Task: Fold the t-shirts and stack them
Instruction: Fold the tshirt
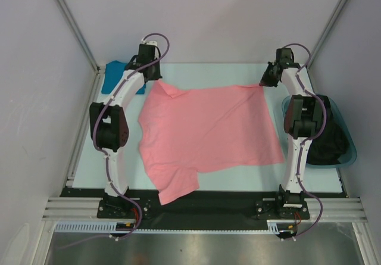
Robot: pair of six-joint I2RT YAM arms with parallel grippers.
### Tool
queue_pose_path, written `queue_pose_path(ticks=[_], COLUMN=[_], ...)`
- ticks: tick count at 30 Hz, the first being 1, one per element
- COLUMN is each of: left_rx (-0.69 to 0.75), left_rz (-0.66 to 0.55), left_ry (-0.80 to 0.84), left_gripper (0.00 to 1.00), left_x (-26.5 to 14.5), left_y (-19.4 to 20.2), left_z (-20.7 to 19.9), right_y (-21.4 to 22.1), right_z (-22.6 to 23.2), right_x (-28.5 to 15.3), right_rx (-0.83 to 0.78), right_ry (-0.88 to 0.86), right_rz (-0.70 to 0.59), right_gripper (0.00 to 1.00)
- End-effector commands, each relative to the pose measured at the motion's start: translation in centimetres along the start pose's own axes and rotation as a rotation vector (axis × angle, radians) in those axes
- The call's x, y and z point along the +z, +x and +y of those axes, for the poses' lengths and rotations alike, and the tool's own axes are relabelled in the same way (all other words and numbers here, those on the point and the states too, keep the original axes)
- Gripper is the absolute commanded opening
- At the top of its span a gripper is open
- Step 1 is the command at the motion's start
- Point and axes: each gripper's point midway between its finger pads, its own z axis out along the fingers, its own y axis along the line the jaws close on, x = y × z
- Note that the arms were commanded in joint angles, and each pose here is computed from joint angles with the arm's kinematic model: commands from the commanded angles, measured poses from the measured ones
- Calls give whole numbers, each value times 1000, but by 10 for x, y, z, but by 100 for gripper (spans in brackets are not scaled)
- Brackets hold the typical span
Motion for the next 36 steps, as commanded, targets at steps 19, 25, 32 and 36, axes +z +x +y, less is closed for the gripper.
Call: queue_pose_path(ticks=[19, 25, 32, 36], left_rx=[-216, -238, -241, -235], left_rz=[72, 113, 133, 162], left_ry=[78, 102, 99, 95], left_gripper=[0, 0, 0, 0], left_x=[-149, -161, -171, -170], left_y=[60, 79, 97, 109], left_z=[3, 1, 4, 6], right_y=[1, 18, 39, 52], right_z=[-15, -17, -23, -28], right_x=[-73, -84, -87, -87], right_rx=[23, 31, 28, 28], right_ry=[9, 12, 20, 29], right_rz=[63, 105, 164, 191], right_gripper=[0, 0, 0, 0])
